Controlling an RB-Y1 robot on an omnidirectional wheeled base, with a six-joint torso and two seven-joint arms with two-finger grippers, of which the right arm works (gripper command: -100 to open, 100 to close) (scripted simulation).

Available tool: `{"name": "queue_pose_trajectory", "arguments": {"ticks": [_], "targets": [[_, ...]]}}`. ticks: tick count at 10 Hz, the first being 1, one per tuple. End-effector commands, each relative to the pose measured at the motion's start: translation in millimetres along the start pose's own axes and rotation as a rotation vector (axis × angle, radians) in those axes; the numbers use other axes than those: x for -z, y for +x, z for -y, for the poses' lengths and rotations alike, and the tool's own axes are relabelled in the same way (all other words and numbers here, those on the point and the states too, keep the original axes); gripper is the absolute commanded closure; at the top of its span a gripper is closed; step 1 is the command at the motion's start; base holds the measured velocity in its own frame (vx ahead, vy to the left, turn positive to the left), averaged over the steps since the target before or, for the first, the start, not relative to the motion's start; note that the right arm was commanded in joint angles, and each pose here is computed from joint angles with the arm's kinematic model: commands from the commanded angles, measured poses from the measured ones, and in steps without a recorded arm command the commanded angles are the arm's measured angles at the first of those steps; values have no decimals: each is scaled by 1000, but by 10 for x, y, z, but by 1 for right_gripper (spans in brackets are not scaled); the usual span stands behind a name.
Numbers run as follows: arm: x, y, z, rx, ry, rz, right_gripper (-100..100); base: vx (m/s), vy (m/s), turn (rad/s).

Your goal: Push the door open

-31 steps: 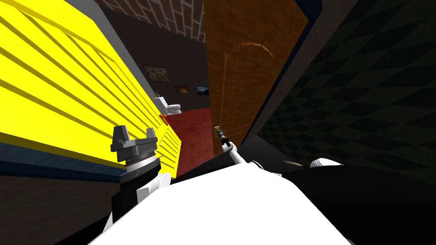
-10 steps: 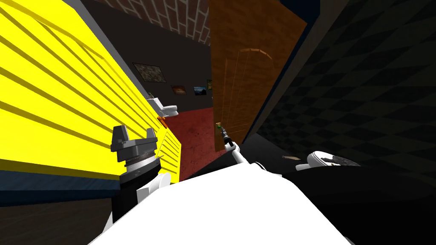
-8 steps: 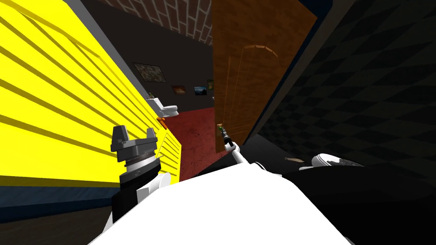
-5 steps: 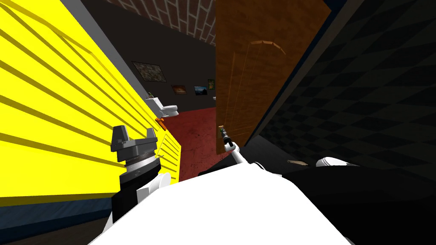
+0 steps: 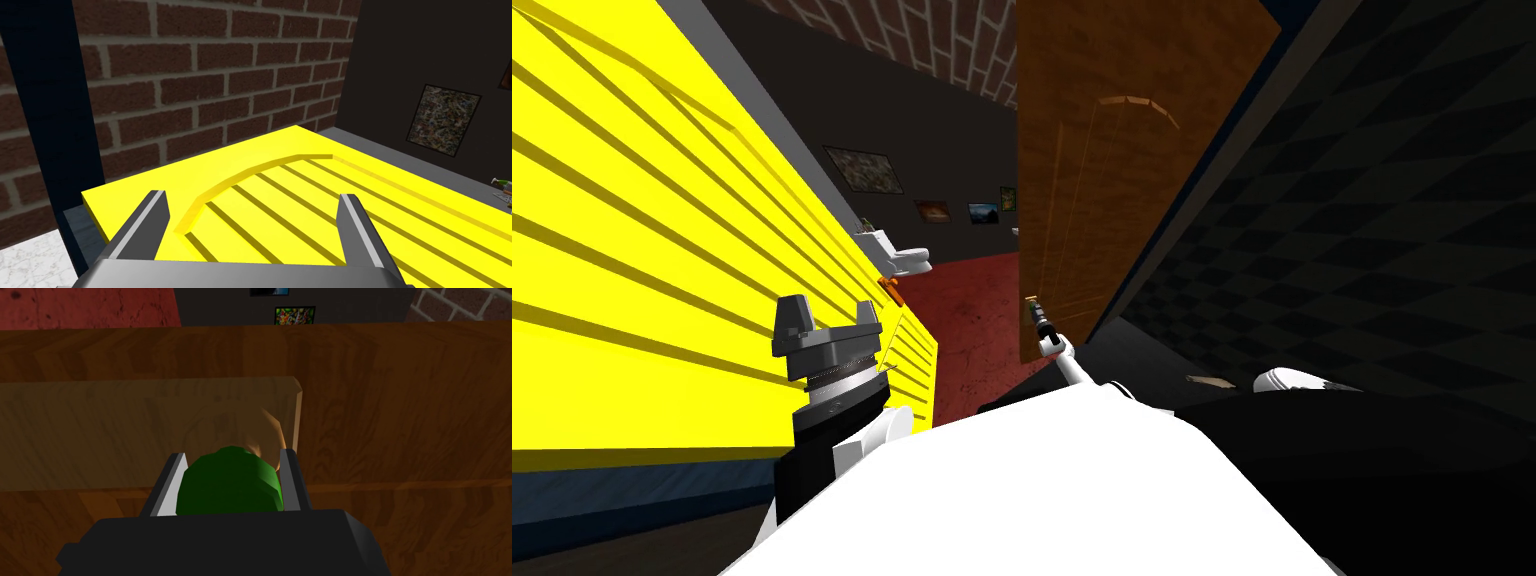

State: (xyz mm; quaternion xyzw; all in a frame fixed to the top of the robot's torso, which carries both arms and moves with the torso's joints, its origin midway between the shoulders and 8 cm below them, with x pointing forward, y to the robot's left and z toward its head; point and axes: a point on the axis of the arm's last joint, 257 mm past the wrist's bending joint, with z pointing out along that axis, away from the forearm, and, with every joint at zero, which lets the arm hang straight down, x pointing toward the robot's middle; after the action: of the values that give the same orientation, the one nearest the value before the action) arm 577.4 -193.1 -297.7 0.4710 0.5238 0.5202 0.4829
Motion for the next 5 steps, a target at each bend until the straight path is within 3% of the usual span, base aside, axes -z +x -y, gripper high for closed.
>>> {"name": "queue_pose_trajectory", "arguments": {"ticks": [1,5], "targets": [[-6,-1,-18,-1,-4,0,100,0,0,0],[5,-207,6,7,3,33,100,156,50,-33]]}}
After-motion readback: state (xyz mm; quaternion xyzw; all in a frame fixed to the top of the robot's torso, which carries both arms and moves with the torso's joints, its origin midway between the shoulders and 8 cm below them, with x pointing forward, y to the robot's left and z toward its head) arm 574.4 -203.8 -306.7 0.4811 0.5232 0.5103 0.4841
